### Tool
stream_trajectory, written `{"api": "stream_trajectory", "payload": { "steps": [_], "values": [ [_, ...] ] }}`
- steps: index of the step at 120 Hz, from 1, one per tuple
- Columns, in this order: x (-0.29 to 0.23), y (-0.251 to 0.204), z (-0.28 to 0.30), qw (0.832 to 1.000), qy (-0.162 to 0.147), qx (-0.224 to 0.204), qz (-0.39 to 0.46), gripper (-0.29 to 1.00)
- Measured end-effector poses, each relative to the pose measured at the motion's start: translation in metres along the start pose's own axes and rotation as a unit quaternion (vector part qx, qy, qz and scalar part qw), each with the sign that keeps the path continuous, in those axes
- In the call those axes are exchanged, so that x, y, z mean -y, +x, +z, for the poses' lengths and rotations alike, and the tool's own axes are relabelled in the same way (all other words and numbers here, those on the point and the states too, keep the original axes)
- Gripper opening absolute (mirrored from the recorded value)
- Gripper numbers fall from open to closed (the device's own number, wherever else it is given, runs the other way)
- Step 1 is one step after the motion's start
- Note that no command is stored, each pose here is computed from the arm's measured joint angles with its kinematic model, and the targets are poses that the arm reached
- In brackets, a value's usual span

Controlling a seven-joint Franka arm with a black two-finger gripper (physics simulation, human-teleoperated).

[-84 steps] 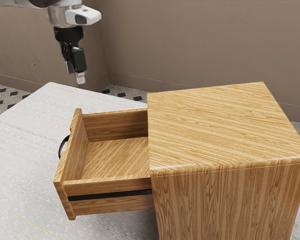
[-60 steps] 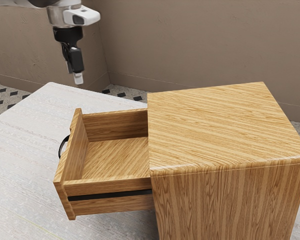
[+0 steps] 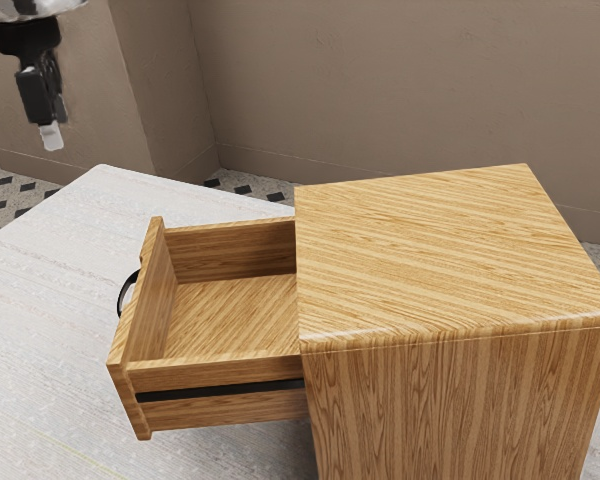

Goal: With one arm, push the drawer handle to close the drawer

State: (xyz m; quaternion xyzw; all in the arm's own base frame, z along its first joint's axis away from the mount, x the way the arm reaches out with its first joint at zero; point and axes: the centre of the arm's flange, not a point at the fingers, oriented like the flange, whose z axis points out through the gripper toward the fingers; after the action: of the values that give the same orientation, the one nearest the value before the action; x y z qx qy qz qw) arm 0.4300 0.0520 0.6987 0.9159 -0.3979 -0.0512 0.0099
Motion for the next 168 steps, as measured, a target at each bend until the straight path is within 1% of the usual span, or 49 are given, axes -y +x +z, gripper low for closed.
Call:
{"api": "stream_trajectory", "payload": {
  "steps": [6,11,20,27,38,47,58,81,99,117,138,168],
  "values": [
    [-0.001,-0.006,0.02,1.0,-0.009,0.014,0.008,0.69],
    [0.004,-0.012,0.041,0.999,-0.022,0.028,0.01,0.66],
    [0.004,-0.022,0.072,0.998,-0.04,0.044,0.017,0.5],
    [-0.015,-0.034,0.1,0.998,-0.039,0.047,0.031,0.35],
    [-0.023,-0.025,0.129,0.997,-0.03,0.049,0.06,0.17],
    [-0.021,-0.017,0.141,0.996,-0.017,0.045,0.071,0.08],
    [-0.02,-0.006,0.158,0.996,-0.009,0.042,0.082,0.01],
    [-0.034,0.012,0.173,0.995,0.003,0.02,0.1,-0.05],
    [-0.048,0.017,0.176,0.994,0.008,0.003,0.106,-0.07],
    [-0.059,0.024,0.181,0.994,0.006,-0.005,0.112,-0.08],
    [-0.053,0.037,0.193,0.994,-0.001,-0.007,0.111,-0.08],
    [-0.051,0.047,0.19,0.994,0.01,-0.015,0.111,-0.08]
  ]
}}
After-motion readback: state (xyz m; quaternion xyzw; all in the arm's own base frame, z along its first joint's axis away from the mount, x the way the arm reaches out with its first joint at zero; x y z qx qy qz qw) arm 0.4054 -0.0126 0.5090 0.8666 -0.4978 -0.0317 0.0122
